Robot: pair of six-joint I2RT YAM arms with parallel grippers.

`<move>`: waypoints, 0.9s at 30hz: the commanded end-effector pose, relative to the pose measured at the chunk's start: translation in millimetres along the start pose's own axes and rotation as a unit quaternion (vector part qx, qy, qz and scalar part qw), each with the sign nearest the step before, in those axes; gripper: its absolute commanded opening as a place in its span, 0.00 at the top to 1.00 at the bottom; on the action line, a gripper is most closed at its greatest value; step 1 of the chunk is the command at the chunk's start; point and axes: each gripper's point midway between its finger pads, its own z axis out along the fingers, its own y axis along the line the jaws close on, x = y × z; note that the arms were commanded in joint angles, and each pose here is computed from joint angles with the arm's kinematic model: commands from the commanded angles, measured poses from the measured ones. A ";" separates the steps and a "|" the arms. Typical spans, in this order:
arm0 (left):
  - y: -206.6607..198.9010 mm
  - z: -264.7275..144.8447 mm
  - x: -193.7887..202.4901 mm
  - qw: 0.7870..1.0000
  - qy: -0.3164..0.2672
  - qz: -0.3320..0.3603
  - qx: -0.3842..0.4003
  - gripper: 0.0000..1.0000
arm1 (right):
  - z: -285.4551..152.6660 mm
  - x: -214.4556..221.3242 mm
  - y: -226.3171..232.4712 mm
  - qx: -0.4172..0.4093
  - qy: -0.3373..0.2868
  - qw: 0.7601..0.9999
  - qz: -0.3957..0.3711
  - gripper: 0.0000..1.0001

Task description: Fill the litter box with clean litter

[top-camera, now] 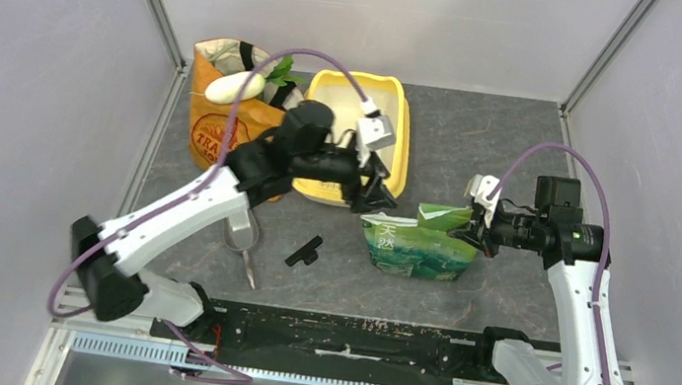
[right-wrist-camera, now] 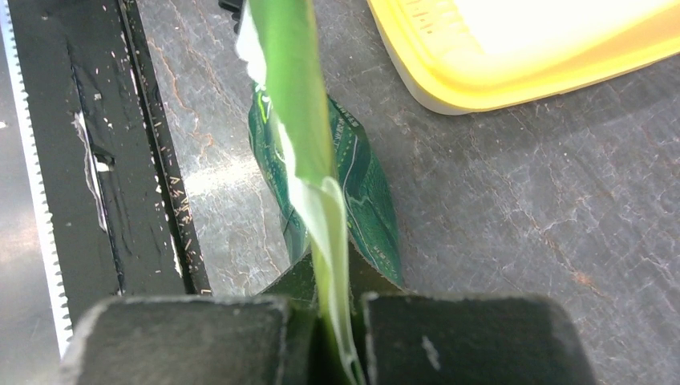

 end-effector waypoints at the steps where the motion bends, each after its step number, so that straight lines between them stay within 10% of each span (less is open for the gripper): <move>1: 1.7 -47.9 22.9 0.997 0.047 0.035 -0.060 0.34 | -3.8 -12.7 2.9 -0.001 -0.021 0.998 -0.054 1.00; 7: 4.6 -50.0 39.7 0.989 0.077 0.120 -0.037 0.50 | -5.7 -15.6 6.9 -0.010 -0.025 0.996 -0.090 1.00; 27: 1.4 -5.1 41.6 0.974 0.086 0.199 0.070 0.55 | -7.0 -16.4 9.6 -0.016 -0.024 0.993 -0.113 1.00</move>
